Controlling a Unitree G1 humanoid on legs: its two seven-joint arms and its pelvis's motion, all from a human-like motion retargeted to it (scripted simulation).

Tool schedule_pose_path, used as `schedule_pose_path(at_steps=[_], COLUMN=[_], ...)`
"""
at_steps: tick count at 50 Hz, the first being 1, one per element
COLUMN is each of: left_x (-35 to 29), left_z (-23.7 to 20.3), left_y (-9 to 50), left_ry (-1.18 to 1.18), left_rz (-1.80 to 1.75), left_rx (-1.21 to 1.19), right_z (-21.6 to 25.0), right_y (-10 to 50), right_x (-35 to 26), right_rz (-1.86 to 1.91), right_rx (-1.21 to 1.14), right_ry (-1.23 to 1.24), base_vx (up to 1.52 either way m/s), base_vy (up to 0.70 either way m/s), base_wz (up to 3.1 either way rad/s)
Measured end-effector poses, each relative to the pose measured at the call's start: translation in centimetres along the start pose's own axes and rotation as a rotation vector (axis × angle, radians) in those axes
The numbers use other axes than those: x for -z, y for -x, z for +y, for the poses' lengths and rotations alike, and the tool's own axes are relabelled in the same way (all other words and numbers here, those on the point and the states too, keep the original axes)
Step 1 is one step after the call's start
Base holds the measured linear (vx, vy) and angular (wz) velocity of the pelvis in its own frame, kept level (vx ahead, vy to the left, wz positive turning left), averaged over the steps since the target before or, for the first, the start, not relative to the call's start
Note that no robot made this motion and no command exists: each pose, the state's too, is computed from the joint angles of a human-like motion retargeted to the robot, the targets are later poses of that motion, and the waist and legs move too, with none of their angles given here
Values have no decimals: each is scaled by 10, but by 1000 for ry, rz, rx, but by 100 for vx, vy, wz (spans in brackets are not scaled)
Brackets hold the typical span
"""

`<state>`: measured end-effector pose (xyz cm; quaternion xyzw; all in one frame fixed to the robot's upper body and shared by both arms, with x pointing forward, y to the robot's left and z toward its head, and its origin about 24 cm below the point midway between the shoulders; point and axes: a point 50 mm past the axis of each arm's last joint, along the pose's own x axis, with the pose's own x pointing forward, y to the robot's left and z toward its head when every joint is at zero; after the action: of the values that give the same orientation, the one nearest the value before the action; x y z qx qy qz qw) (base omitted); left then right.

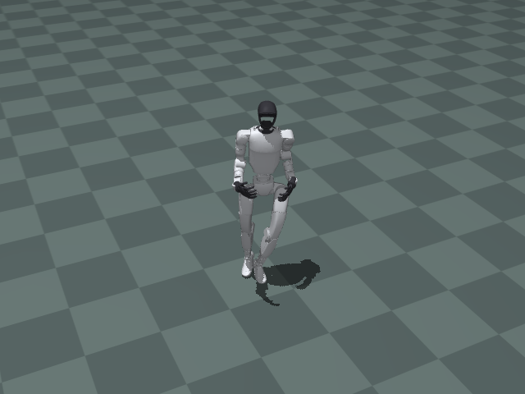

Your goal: Walk run

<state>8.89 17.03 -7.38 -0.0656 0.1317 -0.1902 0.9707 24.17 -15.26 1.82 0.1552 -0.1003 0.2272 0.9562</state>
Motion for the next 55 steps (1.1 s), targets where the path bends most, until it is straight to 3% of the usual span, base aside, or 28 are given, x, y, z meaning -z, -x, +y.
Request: schedule_pose_path(at_steps=[5,9,18,29,39,47,55], left_x=[-4,-4,-32,-102,-60,13,7], left_z=[16,19,12,8,24,16,39], left_y=[17,6,-71,-119,-90,-46,-46], left_ry=[-43,-24,154,-178,-401,-340,-340], left_rz=[6,1,-172,-330,-83,318,312], left_rx=[-78,-111,-36,246,160,30,-171], right_z=[5,-3,3,6,-2,-31,-38], right_y=[-20,-7,85,145,136,127,100], right_x=[-37,-28,63,72,72,89,105], right_rz=[-66,16,431,478,508,574,687], right_rx=[-149,-104,163,431,411,513,405], right_ry=[219,281,71,-52,-20,-99,-172], base_vx=[71,105,106,61,76,74,52], base_vy=[-34,-43,-10,-9,-28,-23,-40], base_wz=[9,-42,89,236,94,92,-13])
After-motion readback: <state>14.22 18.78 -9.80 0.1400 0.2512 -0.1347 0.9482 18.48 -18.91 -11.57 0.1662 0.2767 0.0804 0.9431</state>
